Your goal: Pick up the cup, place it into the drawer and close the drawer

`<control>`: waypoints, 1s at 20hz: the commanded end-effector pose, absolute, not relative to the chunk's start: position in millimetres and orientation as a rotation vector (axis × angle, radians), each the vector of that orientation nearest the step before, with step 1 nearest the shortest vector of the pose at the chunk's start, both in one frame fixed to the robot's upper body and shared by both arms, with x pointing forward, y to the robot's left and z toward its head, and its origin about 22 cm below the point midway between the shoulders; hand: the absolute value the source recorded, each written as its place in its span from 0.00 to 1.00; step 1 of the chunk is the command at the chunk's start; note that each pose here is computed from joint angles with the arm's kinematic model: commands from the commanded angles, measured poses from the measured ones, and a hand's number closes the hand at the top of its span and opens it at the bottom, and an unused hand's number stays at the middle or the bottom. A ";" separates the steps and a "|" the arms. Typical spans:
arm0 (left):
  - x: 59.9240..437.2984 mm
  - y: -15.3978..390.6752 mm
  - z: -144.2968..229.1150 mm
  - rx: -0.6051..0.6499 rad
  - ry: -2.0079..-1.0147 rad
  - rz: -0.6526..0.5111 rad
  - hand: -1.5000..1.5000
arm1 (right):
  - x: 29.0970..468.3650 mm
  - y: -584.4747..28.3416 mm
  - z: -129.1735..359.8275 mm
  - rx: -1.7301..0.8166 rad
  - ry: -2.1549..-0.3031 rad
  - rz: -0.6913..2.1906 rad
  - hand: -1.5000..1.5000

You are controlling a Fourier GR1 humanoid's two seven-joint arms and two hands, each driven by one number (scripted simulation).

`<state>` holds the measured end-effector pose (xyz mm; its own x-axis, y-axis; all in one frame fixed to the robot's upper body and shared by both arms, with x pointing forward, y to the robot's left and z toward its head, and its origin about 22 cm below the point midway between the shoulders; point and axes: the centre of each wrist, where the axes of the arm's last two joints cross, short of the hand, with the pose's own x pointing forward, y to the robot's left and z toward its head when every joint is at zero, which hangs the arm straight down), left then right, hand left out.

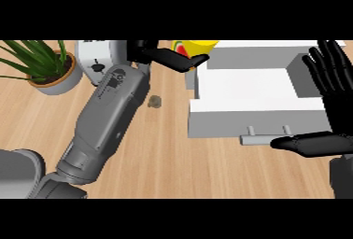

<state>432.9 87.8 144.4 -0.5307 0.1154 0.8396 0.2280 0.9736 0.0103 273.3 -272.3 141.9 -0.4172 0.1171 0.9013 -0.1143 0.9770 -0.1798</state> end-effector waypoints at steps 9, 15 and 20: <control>448.8 34.2 171.1 0.002 -1.897 -0.247 1.00 | 284.9 -261.5 155.5 0.059 -2.025 0.318 0.00; 448.3 34.6 149.9 -0.007 -1.767 -0.390 1.00 | 284.0 -261.9 145.5 0.071 -2.027 0.307 0.00; 446.5 38.6 132.0 0.023 -1.710 -0.484 1.00 | 297.9 -251.2 158.5 0.120 -2.040 0.363 0.00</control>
